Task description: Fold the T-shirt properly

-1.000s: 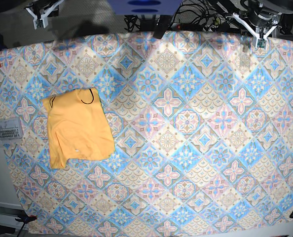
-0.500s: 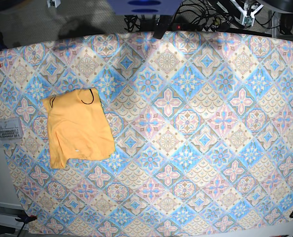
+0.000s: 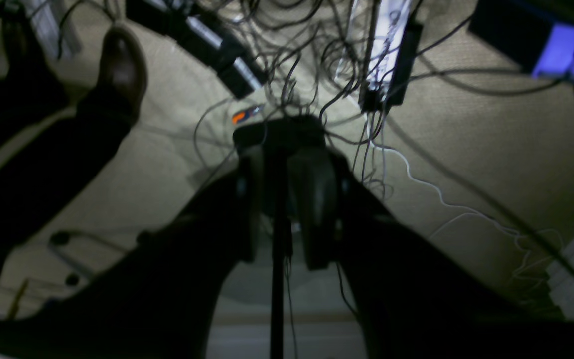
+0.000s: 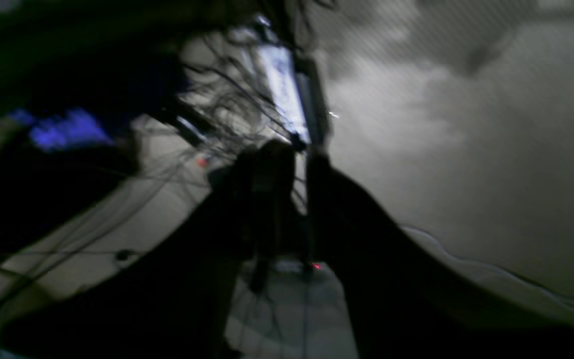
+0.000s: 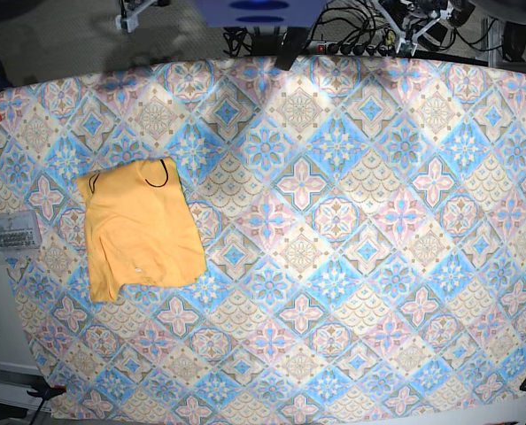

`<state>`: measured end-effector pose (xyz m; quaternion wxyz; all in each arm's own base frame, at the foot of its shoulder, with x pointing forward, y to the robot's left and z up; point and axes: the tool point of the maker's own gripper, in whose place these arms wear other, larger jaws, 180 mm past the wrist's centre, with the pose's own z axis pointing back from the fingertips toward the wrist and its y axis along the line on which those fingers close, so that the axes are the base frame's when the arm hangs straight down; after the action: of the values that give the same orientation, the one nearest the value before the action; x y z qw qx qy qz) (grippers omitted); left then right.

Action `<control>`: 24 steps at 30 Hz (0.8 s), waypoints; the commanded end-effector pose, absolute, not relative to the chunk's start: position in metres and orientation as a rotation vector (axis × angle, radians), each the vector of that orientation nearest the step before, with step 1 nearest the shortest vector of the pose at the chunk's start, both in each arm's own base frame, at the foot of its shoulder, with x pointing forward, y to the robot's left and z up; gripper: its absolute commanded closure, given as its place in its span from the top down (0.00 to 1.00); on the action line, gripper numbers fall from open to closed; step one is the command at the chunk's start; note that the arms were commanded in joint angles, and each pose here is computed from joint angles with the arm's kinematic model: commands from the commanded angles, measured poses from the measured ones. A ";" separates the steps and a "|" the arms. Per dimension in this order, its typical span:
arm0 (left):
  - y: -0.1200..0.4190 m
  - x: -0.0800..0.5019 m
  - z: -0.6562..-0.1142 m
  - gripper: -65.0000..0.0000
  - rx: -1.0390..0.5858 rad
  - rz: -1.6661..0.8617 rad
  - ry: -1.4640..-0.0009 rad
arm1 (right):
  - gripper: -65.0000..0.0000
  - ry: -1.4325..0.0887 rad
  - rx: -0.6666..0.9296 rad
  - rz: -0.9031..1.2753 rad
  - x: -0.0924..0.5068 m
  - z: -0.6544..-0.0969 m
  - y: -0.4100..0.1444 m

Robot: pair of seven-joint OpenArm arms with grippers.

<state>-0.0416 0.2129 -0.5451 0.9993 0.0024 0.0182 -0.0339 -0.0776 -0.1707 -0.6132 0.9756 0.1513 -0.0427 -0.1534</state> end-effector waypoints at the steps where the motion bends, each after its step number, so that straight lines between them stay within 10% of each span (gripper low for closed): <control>1: 0.218 -0.053 -0.546 0.21 0.021 -0.077 0.065 | 0.15 -0.060 0.317 -0.315 -0.092 -0.613 -0.168; 24: 0.094 -0.062 -0.622 0.21 -0.334 -0.198 0.296 | 0.15 -0.250 0.464 -0.383 -0.040 -0.627 -0.113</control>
<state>-0.0550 0.0944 -0.6232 0.9720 -0.1630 0.1388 -0.0969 -0.0337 -0.1158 -0.6291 0.9491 0.2221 -0.1257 -0.1844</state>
